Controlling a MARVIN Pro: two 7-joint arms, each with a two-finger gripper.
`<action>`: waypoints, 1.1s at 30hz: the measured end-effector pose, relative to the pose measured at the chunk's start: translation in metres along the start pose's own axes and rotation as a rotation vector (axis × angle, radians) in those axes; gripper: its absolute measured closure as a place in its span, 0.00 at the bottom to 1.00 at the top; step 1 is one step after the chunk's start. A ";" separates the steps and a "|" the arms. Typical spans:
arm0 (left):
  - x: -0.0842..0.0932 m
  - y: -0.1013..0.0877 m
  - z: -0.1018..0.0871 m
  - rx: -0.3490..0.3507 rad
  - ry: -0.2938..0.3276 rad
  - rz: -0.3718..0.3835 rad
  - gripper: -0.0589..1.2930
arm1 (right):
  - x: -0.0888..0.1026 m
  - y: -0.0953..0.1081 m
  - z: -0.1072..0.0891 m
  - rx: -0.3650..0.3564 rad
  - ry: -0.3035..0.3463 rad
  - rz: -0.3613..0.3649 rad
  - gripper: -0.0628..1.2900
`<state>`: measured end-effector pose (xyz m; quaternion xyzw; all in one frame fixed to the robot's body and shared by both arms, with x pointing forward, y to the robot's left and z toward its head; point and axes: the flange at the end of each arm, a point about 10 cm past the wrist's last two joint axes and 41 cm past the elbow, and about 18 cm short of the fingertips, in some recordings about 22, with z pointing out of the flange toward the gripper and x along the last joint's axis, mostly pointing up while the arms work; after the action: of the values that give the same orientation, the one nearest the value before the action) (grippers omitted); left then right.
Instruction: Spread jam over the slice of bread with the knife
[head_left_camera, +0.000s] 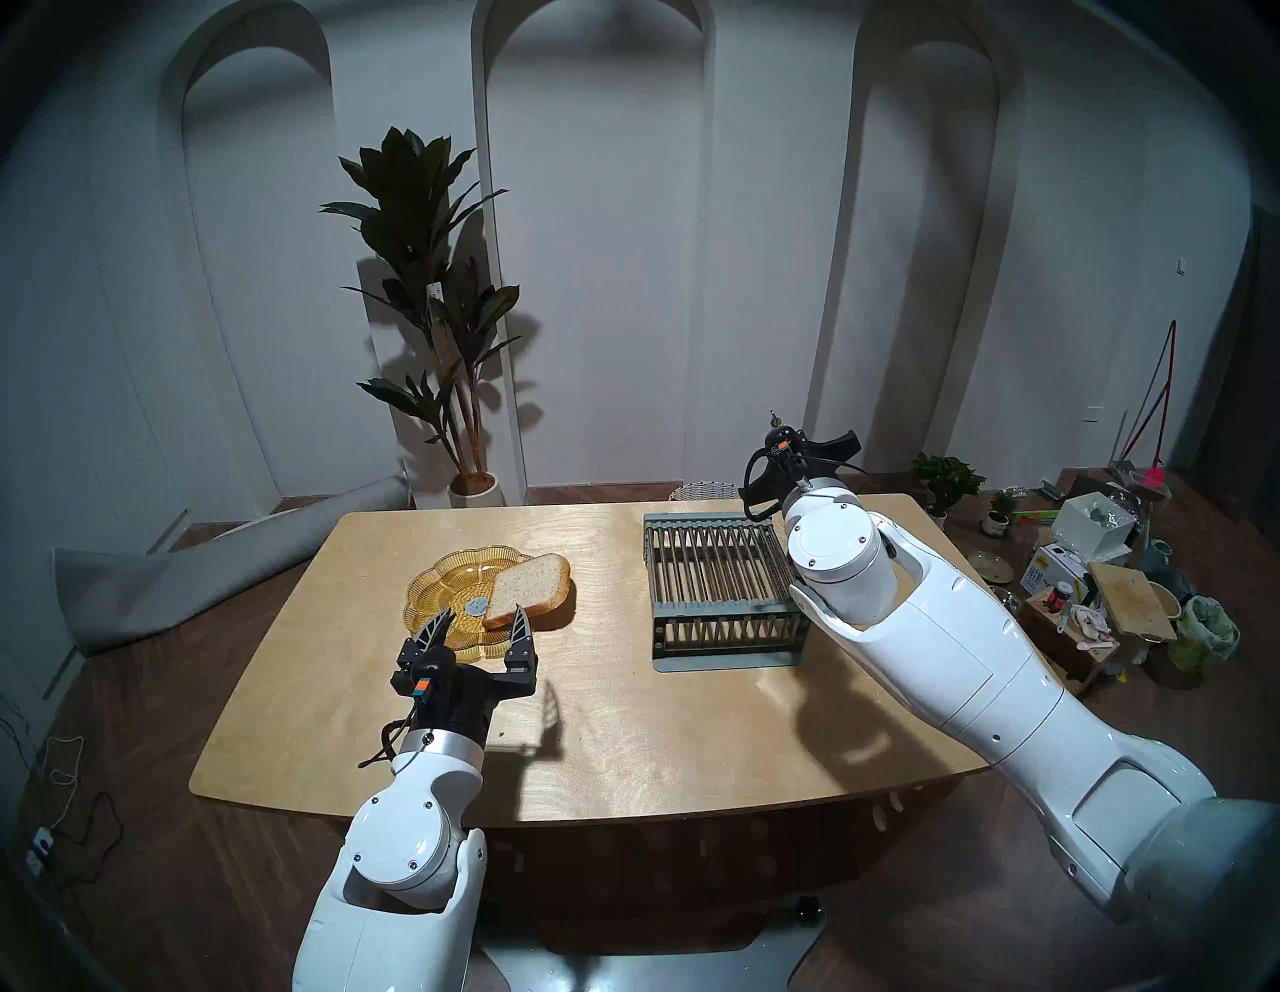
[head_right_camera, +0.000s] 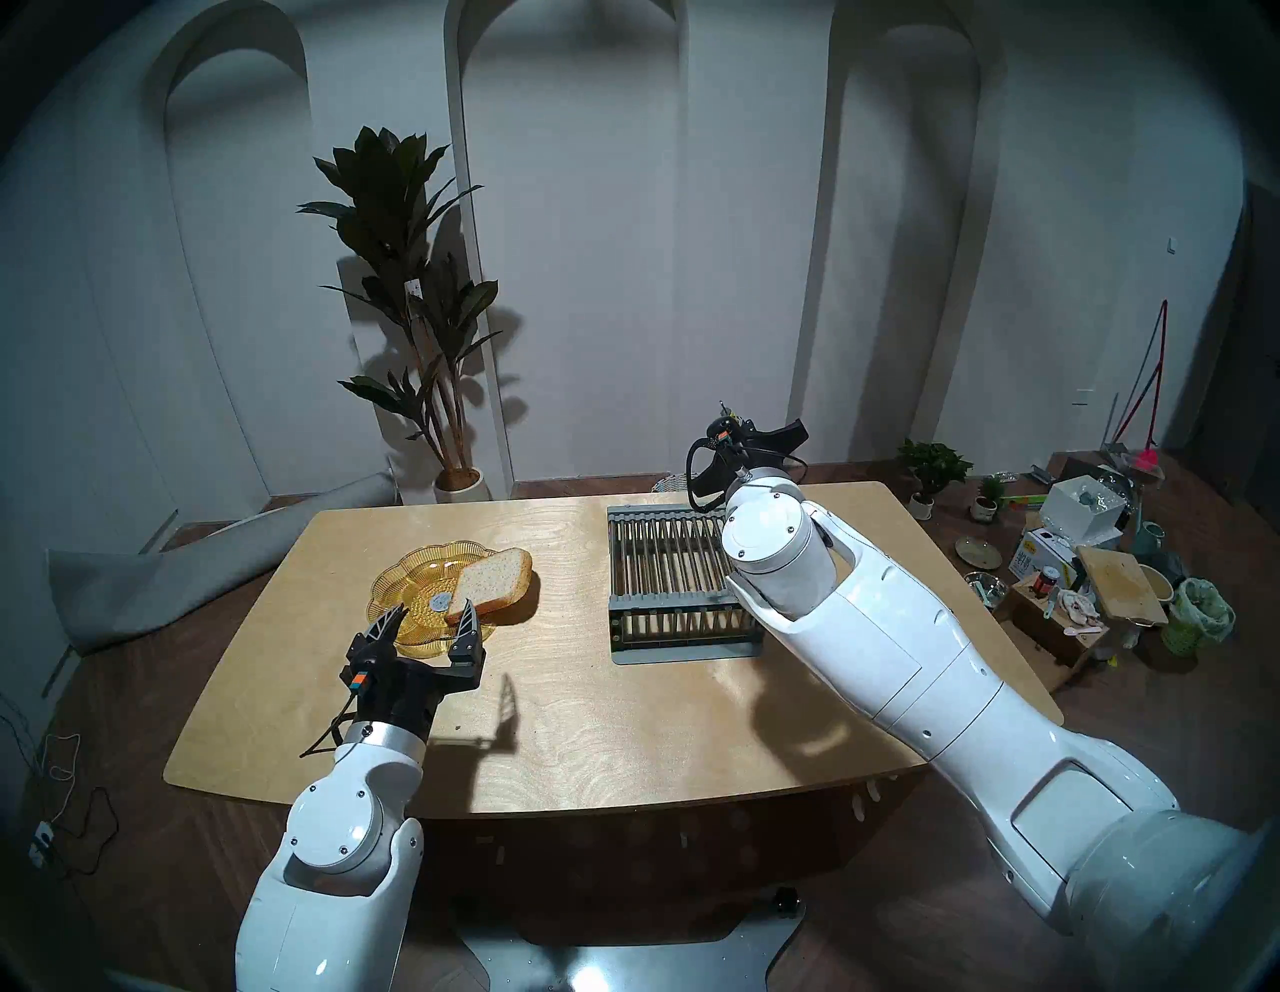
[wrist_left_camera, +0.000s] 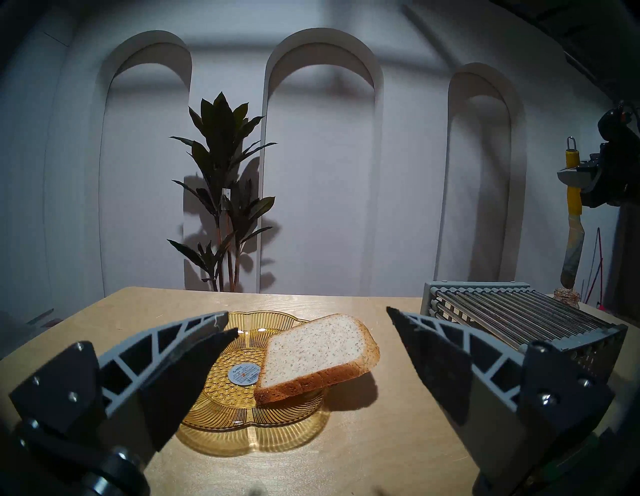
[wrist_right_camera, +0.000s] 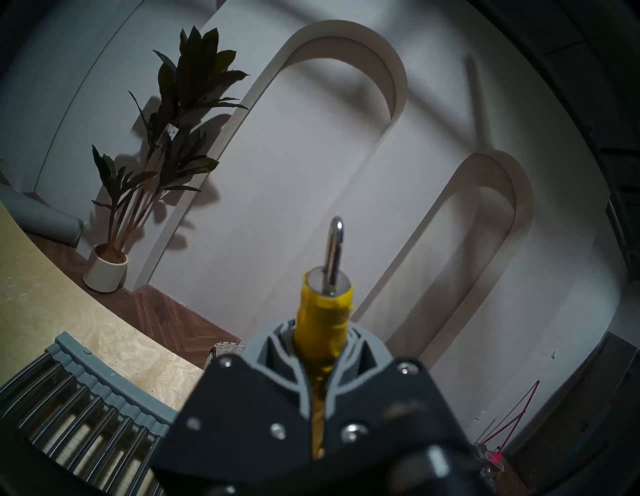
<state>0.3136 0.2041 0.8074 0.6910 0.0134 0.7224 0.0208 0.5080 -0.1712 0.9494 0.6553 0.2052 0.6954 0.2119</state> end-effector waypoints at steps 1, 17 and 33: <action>0.000 0.000 0.001 -0.002 0.001 0.001 0.03 | 0.001 0.001 0.000 0.000 0.003 0.003 0.94; 0.002 0.002 0.006 -0.013 0.006 0.005 0.03 | 0.044 0.014 -0.014 0.013 0.089 0.122 0.94; 0.005 -0.010 0.003 0.020 0.010 0.019 0.03 | 0.103 -0.006 -0.040 0.107 0.199 0.264 0.94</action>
<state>0.3161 0.2140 0.8122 0.6875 0.0142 0.7260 0.0070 0.4626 -0.1082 1.0286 0.6147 0.1741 0.7668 0.0622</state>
